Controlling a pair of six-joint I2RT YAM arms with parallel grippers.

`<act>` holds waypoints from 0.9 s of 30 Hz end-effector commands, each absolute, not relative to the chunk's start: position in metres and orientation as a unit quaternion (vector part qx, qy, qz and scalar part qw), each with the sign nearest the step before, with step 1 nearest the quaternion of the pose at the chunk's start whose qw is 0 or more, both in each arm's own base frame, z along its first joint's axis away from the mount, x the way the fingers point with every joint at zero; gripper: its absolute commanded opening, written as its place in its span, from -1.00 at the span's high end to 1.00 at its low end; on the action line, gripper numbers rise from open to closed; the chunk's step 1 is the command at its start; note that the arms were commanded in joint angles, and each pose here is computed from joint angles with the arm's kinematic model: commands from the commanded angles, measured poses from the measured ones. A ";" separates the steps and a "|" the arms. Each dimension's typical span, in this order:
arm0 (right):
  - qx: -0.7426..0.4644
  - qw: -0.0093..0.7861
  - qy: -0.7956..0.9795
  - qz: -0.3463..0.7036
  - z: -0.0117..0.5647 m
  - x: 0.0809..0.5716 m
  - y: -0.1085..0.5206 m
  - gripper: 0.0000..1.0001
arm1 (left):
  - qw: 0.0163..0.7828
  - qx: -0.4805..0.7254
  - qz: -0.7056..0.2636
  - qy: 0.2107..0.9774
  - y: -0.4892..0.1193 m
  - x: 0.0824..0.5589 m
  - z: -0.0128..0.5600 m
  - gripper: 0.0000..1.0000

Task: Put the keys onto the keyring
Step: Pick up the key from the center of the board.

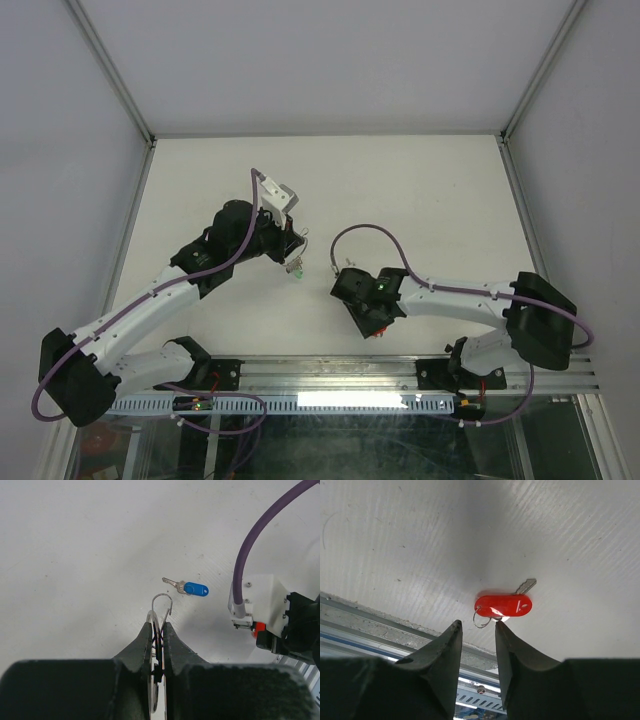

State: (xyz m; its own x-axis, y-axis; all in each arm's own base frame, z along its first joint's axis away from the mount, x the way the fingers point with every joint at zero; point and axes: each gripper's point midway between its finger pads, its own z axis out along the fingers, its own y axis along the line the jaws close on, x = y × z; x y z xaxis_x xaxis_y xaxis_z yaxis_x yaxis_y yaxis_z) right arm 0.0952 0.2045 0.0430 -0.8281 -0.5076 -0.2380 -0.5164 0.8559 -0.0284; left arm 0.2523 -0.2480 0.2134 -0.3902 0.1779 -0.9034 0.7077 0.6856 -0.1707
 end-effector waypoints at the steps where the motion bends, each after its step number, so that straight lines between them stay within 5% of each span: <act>1: -0.301 0.107 0.947 0.027 0.048 0.092 0.214 0.32 | 0.498 0.284 -0.286 0.768 -0.252 0.259 0.229 1.00; 27: -0.333 0.087 0.939 -0.029 0.030 0.090 0.207 0.43 | 0.493 0.293 -0.294 0.765 -0.256 0.256 0.228 1.00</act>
State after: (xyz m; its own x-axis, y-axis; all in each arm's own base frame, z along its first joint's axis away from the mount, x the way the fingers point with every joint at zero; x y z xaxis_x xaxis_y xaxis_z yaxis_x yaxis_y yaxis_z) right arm 0.0825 0.1983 0.0235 -0.7813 -0.6136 -0.1145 -0.6067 0.7896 -0.0917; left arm 0.2524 -0.2498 0.2087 -0.3988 0.1882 -0.8975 0.7117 0.6807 -0.1734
